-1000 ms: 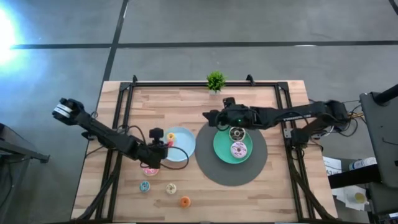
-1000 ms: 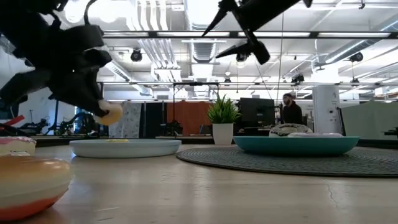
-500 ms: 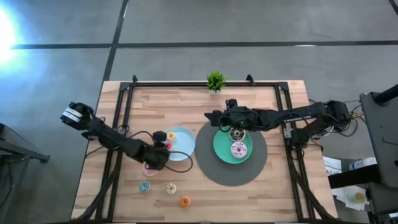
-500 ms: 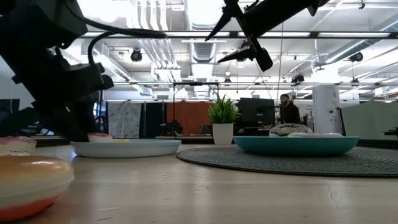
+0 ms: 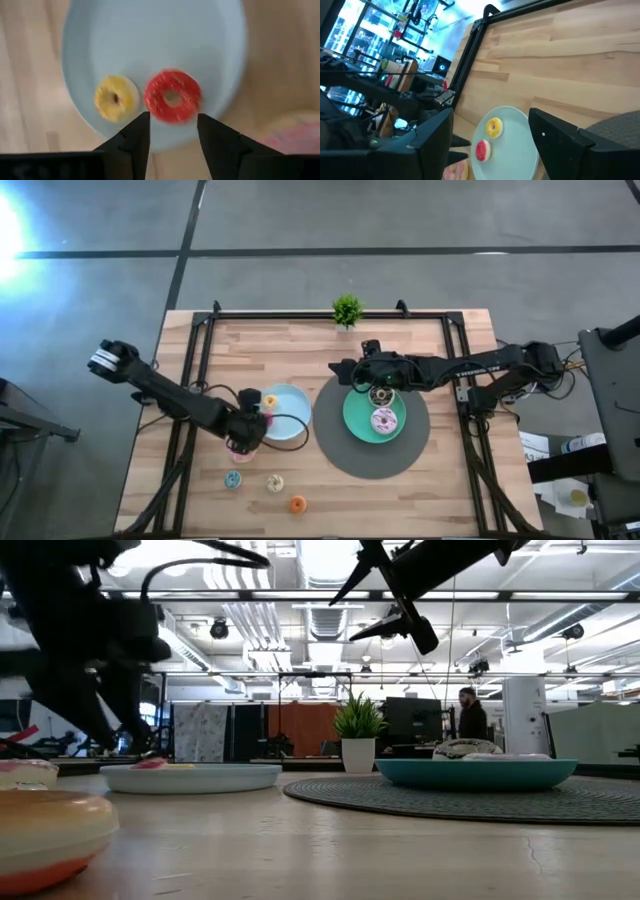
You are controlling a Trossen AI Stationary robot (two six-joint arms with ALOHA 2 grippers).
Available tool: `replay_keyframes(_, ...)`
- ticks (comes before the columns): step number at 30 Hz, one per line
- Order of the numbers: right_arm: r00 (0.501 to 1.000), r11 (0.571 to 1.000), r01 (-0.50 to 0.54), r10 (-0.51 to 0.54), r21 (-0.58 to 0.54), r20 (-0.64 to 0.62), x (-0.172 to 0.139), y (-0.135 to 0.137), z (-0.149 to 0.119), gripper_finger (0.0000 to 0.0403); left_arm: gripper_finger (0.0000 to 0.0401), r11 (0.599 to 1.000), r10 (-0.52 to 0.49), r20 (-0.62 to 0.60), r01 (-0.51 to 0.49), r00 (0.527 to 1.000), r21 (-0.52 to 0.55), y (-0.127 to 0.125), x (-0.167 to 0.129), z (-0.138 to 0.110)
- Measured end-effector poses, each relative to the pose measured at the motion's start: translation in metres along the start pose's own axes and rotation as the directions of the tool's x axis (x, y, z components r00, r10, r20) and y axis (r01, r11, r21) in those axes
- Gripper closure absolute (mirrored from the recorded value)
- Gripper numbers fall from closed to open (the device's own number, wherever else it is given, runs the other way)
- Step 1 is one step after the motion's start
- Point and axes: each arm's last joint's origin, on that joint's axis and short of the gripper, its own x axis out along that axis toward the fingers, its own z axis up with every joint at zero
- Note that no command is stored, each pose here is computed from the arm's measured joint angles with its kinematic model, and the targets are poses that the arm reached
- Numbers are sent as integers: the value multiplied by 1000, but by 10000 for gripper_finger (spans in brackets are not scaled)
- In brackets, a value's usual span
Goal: Pick & Place donuts
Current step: Put the small red donut on the blue plate, then put the big pink donut on the green plate
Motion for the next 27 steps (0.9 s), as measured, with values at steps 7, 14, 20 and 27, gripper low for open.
replay_keyframes(7,1000,1000,-10,9,-25,-30,0,0,-2,154,261,949,-249,13,247,968,-195,-1,-27,-20)
replay_keyframes(14,1000,999,-10,9,-40,-28,0,0,-2,155,261,862,-357,21,338,934,-377,-4,-16,-50)
replay_keyframes(20,1000,999,-11,10,-40,-29,0,1,-2,158,261,782,-434,73,415,898,-465,-10,-2,-61)
replay_keyframes(27,1000,999,-9,8,-31,-26,-1,1,-2,158,261,758,-414,79,392,907,-521,-13,8,-65)
